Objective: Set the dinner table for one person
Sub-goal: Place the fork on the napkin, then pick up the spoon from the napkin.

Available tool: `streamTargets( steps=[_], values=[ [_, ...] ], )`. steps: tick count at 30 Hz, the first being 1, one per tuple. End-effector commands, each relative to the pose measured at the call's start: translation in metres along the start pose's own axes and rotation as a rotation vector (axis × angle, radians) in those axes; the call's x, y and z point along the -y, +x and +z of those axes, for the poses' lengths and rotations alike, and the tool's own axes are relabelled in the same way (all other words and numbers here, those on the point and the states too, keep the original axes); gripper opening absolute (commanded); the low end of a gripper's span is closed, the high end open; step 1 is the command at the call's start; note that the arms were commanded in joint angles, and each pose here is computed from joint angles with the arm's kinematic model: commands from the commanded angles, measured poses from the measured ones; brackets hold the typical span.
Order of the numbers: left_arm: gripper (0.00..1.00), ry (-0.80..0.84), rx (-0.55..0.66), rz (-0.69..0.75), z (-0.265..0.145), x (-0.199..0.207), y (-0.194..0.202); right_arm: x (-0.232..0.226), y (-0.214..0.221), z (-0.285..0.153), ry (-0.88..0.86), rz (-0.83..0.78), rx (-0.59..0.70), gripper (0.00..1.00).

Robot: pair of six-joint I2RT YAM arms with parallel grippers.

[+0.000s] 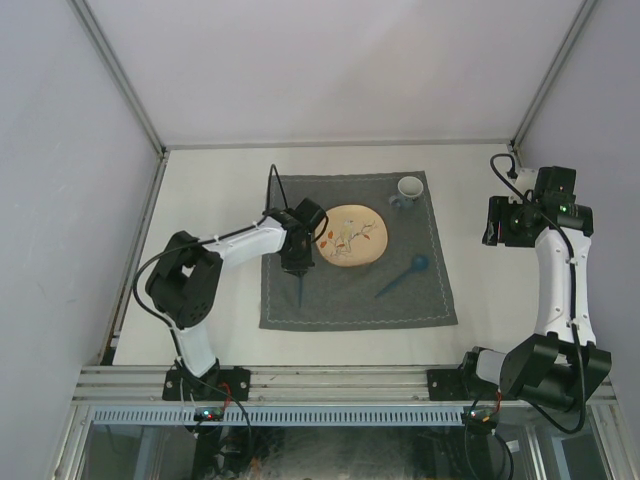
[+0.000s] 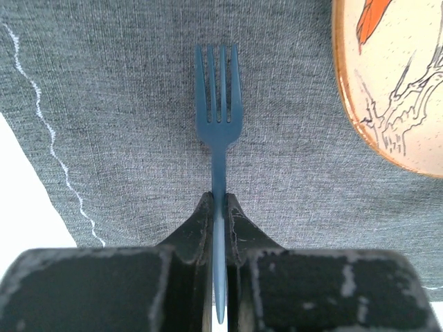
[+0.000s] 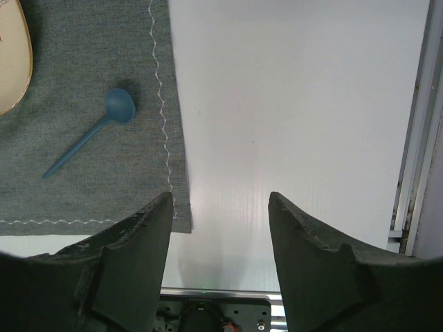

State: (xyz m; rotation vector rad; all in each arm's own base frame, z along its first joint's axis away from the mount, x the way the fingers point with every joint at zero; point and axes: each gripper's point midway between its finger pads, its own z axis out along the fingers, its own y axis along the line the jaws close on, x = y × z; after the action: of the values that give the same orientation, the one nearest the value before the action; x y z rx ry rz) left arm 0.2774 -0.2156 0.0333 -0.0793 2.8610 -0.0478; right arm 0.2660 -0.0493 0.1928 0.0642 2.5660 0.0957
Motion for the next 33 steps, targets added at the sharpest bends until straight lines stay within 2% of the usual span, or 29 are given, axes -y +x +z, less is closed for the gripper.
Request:
streamTargets(
  steps=[1,4,9,15,17,19,22,25,26,29,31,33],
  values=[
    [0.00,0.022,0.036,-0.019,0.005,0.003,-0.009,0.001,-0.019,-0.010,0.020,-0.008,0.072,0.57],
    [0.02,0.006,0.052,-0.016,0.008,0.000,-0.010,0.000,-0.019,-0.010,0.013,-0.006,0.071,0.57],
    [0.16,0.004,0.034,-0.016,0.013,-0.003,-0.009,0.000,-0.020,-0.010,0.013,-0.009,0.075,0.57],
    [0.17,-0.014,0.041,-0.017,0.012,-0.010,-0.011,0.000,-0.020,-0.010,0.015,-0.010,0.076,0.57],
    [0.20,-0.017,0.046,-0.024,0.011,-0.014,-0.013,0.001,-0.020,-0.010,0.016,-0.010,0.077,0.57],
    [0.31,-0.014,0.041,-0.035,0.011,-0.017,-0.014,0.000,-0.021,-0.009,0.015,-0.011,0.078,0.57],
    [0.58,0.006,0.046,-0.022,0.006,-0.018,-0.020,-0.001,-0.022,-0.008,0.012,-0.011,0.080,0.57],
    [0.83,0.043,0.109,0.006,-0.017,-0.010,-0.041,-0.003,-0.023,-0.008,0.011,-0.018,0.077,0.57],
    [0.89,0.058,0.144,0.012,-0.030,-0.007,-0.051,-0.005,-0.023,-0.009,0.008,-0.021,0.078,0.57],
    [1.00,0.101,0.303,0.028,-0.082,-0.002,-0.087,-0.014,-0.023,-0.009,-0.012,-0.048,0.070,0.57],
    [1.00,0.112,0.458,0.065,-0.124,-0.007,-0.114,-0.035,-0.021,-0.007,-0.066,-0.107,0.053,0.58],
    [1.00,0.082,0.561,0.105,-0.149,-0.024,-0.131,-0.059,-0.018,-0.009,-0.132,-0.192,0.043,0.61]
  ],
)
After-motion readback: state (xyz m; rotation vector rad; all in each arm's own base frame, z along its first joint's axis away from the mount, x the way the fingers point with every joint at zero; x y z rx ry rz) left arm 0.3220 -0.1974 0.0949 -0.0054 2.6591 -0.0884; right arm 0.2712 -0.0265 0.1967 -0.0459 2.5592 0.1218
